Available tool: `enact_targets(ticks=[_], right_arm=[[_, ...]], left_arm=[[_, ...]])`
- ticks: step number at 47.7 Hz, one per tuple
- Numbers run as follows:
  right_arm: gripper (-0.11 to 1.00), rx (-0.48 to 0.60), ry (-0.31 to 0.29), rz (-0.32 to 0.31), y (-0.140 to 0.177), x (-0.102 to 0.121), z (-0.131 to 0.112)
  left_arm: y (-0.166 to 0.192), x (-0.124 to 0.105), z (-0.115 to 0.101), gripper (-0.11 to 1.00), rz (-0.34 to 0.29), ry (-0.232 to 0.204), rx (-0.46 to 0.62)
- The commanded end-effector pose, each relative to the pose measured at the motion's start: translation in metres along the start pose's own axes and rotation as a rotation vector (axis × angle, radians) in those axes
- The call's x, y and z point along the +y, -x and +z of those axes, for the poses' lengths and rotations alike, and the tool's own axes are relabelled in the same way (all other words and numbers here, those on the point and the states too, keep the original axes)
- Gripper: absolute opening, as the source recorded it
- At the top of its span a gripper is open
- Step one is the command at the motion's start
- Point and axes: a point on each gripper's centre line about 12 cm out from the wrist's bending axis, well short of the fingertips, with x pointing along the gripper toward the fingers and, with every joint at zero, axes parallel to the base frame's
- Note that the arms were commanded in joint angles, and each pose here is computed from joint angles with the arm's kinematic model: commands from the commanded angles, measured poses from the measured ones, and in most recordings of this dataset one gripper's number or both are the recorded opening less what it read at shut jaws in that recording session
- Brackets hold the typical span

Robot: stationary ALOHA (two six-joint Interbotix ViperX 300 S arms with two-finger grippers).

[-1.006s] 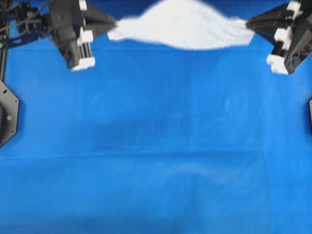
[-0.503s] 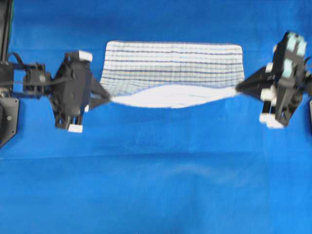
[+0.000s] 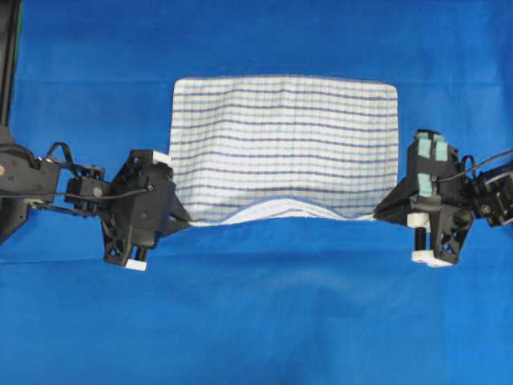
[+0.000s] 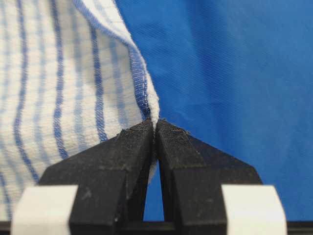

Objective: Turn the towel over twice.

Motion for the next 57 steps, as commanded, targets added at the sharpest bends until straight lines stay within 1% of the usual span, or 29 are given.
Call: enact_targets(ticks=[1,3,5,17,20,25,28,32,33,34,39,41,43,45,50,54,57], right_arm=[[0.08,-0.001,0.008,0.029,-0.004,0.008,-0.001],[0.08,0.004,0.006,0.034,-0.006,0.009,-0.002],[0.08,0.009,0.005,0.037,-0.008,0.009,-0.004],[0.08,0.022,-0.003,0.035,-0.010,0.009,-0.007],[0.08,0.022,-0.003,0.035,-0.010,0.009,-0.007],[0.08,0.021,-0.005,0.036,-0.010,0.009,-0.007],[0.08,0.023,-0.007,0.036,-0.010,0.010,-0.007],[0.09,0.023,-0.011,0.039,-0.010,0.011,-0.006],[0.10,0.023,-0.013,0.040,-0.010,0.011,-0.007],[0.14,0.022,-0.014,0.041,-0.010,0.012,-0.006],[0.46,0.031,-0.011,0.038,-0.009,0.013,-0.007],[0.58,0.036,-0.012,0.029,-0.009,0.012,-0.006],[0.66,0.043,-0.012,0.018,-0.009,0.011,-0.006],[0.68,0.048,-0.011,0.005,-0.007,0.010,-0.005],[0.62,0.042,-0.001,-0.020,0.001,0.010,0.004],[0.63,0.011,0.010,-0.033,0.012,0.010,0.015],[0.63,-0.030,0.025,-0.037,0.024,0.010,0.025]], left_arm=[[0.000,-0.004,0.008,0.03,-0.009,0.013,-0.027],[0.000,-0.005,0.007,0.03,-0.011,0.025,-0.024],[0.000,-0.005,0.005,0.03,-0.011,0.028,-0.021],[0.000,-0.005,0.004,0.03,-0.013,0.021,-0.007],[0.000,-0.005,0.002,0.06,-0.013,0.021,0.002],[-0.001,-0.005,0.000,0.15,-0.015,0.026,0.021],[-0.001,-0.005,-0.001,0.24,-0.016,0.027,0.036],[0.000,-0.006,-0.002,0.43,-0.017,0.027,0.051],[0.000,-0.006,-0.003,0.47,-0.018,0.026,0.056],[0.000,-0.006,-0.003,0.51,-0.018,0.027,0.060],[0.000,-0.005,-0.003,0.67,-0.018,0.023,0.071],[0.000,-0.006,-0.002,0.71,-0.019,0.022,0.071],[0.001,-0.005,0.000,0.71,-0.019,0.021,0.068],[0.003,-0.005,0.002,0.71,-0.019,0.021,0.063],[0.009,-0.005,0.012,0.71,-0.018,0.023,0.040],[0.017,-0.004,0.022,0.71,-0.017,0.020,0.010],[0.024,-0.003,0.030,0.70,-0.015,0.020,-0.023]])
